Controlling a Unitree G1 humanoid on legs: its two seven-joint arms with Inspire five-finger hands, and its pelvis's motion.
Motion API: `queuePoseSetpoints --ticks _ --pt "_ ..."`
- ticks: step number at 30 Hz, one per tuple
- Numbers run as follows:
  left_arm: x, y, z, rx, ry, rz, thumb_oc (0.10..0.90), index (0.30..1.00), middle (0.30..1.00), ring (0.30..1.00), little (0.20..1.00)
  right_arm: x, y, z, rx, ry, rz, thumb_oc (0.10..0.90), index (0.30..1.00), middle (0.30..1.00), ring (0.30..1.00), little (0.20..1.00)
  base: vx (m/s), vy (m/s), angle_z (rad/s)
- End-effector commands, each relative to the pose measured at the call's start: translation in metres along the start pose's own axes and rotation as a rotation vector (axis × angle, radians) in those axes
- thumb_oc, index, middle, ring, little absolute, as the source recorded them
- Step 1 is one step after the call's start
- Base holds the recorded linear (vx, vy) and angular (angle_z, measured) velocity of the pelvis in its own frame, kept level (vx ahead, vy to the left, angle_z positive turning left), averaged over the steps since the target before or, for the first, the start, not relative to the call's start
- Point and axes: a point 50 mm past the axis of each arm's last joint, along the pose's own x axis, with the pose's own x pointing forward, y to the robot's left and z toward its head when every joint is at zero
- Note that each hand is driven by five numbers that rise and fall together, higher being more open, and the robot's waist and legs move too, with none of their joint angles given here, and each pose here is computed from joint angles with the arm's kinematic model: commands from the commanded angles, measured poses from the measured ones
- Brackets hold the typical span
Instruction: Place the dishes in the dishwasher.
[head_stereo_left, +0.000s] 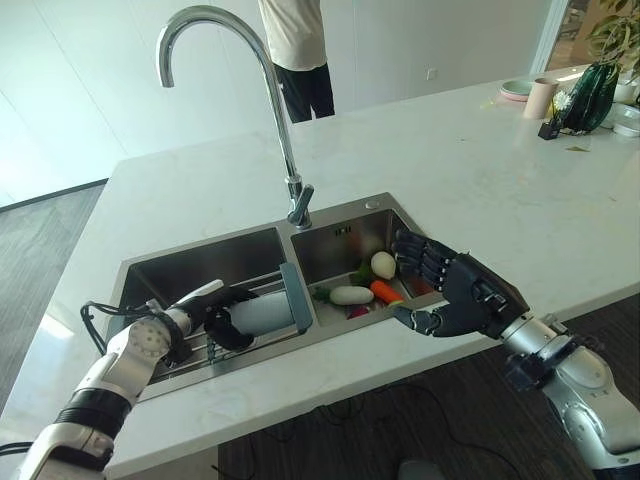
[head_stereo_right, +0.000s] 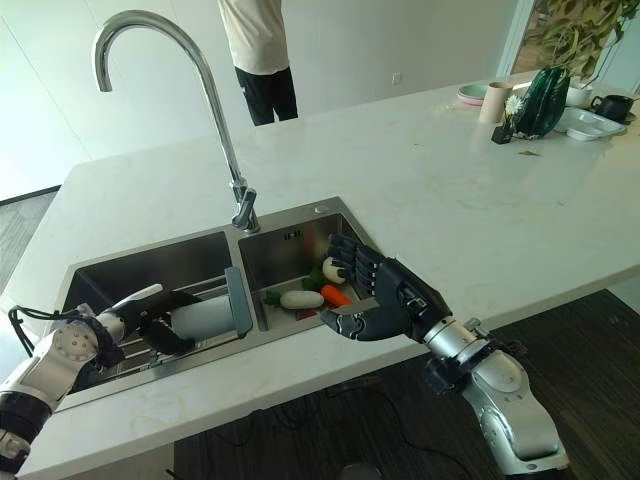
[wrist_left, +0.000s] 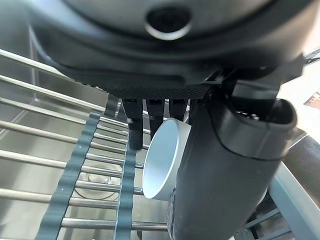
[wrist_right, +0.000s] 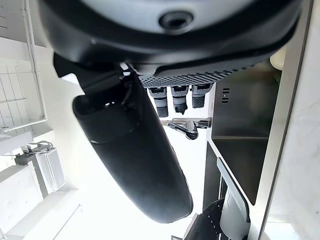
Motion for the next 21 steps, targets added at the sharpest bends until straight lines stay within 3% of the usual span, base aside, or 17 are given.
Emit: queuePoseSetpoints --ticks 1,13,21 --pt "0.003 0.036 0.035 0.111 -0.113 0.135 0.400 0.300 0.300 0.300 0.300 0.017 -0.002 0.049 -0.113 -0.257 0.036 0.800 0.900 0.900 0.900 0.900 0.00 0.000 0.00" --pt "-0.005 0.043 0.048 0.222 -0.178 0.207 0.400 0.300 0.300 0.300 0.300 0.015 -0.002 0.046 -0.115 -0.237 0.032 0.800 0.900 0.900 0.900 0.900 -0.01 -0.004 0.00" --pt "-0.034 0.055 0.044 0.105 -0.261 0.384 0.400 0.300 0.300 0.300 0.300 0.007 -0.003 0.041 -0.108 -0.222 0.006 0.800 0.900 0.900 0.900 0.900 0.00 0.000 0.00"
